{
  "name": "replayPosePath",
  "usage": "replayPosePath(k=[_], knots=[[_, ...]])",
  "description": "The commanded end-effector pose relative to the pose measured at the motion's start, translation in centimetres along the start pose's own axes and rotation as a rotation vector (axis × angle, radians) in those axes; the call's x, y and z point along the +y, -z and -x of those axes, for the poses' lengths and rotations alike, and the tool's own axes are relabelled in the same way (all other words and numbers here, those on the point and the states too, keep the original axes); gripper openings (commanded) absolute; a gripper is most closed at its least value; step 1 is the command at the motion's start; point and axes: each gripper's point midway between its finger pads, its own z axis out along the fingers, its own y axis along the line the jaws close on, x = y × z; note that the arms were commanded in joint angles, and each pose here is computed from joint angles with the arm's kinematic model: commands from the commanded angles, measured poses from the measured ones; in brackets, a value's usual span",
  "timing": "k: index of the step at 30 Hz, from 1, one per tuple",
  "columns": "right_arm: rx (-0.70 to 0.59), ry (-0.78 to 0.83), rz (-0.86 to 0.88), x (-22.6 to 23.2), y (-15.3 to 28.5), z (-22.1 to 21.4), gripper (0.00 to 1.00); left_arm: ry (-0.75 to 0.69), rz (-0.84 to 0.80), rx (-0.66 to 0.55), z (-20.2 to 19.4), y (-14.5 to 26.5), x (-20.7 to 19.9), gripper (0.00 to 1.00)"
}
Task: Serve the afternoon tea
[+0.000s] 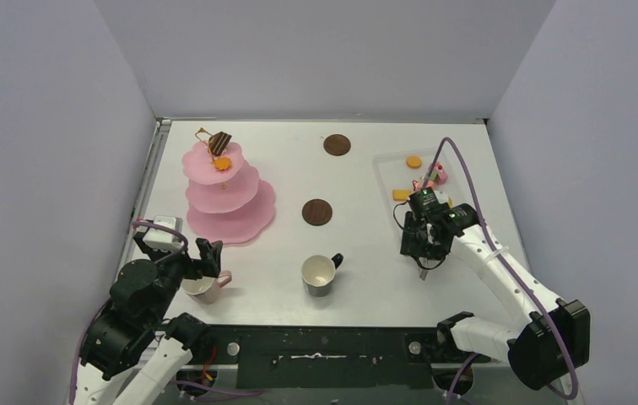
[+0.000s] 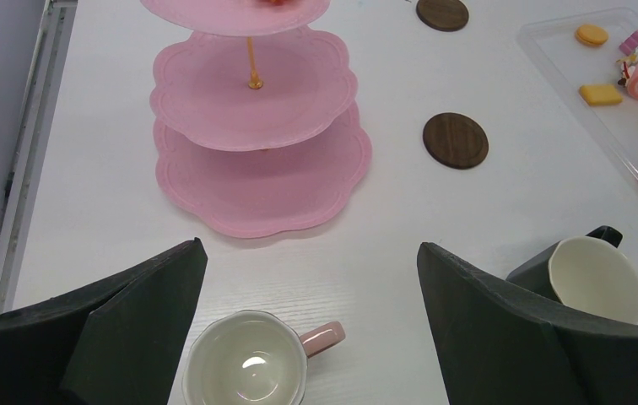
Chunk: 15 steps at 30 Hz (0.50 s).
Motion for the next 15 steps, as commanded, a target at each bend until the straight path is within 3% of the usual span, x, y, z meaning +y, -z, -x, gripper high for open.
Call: replayPosePath(k=[1, 15], knots=[[0.006, 0.004, -0.010, -0.3, -0.4, -0.2, 0.49, 0.000, -0.023, -0.046, 1.3, -0.3, -0.5, 0.96], [0.022, 0.010, 0.008, 0.1, -1.9, 0.1, 0.46, 0.000, -0.021, -0.047, 1.3, -0.3, -0.5, 0.96]])
